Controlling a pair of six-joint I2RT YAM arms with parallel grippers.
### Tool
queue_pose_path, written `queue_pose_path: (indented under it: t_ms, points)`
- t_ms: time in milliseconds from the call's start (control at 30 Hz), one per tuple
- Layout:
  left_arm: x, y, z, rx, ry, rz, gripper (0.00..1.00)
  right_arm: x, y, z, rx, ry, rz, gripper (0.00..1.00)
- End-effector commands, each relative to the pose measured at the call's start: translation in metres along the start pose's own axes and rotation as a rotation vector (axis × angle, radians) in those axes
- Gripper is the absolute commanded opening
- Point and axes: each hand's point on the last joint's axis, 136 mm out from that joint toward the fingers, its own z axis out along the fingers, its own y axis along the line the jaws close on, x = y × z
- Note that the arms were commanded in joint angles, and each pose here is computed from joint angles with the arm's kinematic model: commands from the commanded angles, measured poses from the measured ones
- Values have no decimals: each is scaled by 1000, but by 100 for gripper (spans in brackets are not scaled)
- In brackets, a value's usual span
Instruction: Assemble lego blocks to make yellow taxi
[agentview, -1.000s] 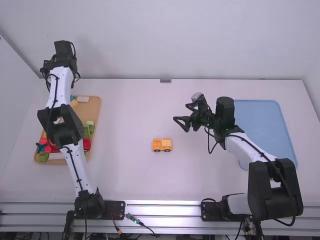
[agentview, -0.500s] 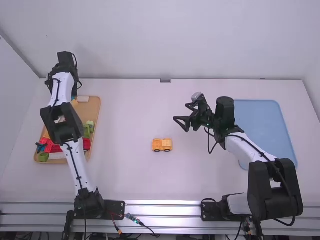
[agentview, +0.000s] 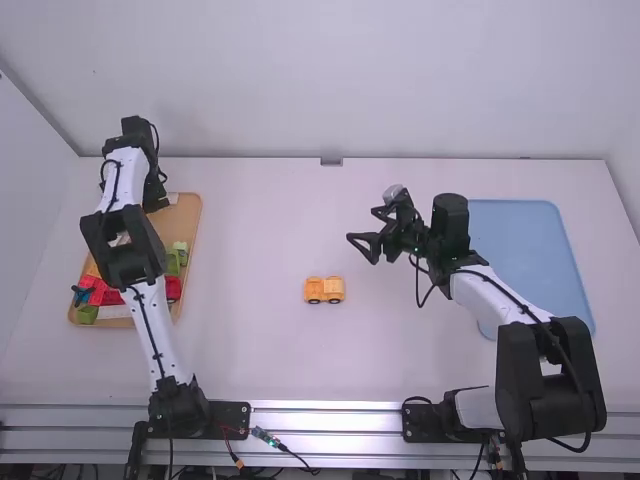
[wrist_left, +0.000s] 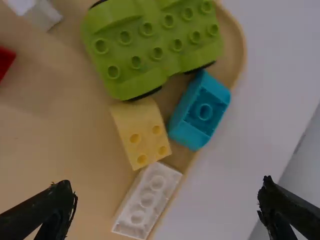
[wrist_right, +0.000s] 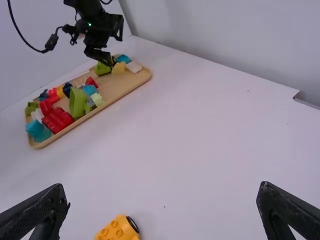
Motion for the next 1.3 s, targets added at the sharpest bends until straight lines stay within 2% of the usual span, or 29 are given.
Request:
queue_pose_path:
  t_ms: [0,67,167,333,500,700,1000,1200,1267]
  points:
    - [9,17,12,-45,-12,-81,98,-5,2,-2,-7,-10,-7,100]
    - [14,22,14,-64,11,-119,97,-5,2,-2,-6,-11,-7,100]
    - [18,29,17,-105,53,-185,86,-5,2,-2,-6,-10,-7,100]
    - [21,28,24,-97,73,-210,99,-5,2,-2,-6,-10,-7,100]
    - [16,21,28,-68,89,-58,99,-5,2,-2,-5,-10,-7,100]
    - [12,20,30,-76,117,-11,88,-5,2,-2,-6,-10,-7,100]
    - [11,28,28,-94,66,-42,86,-4,2,-2,-6,-10,-7,100]
    - [11,14,30,-39,86,72,85,-4,2,-2,-6,-8,-5,100]
    - [15,1,30,19,102,182,80,-4,2,-2,-6,-8,-5,100]
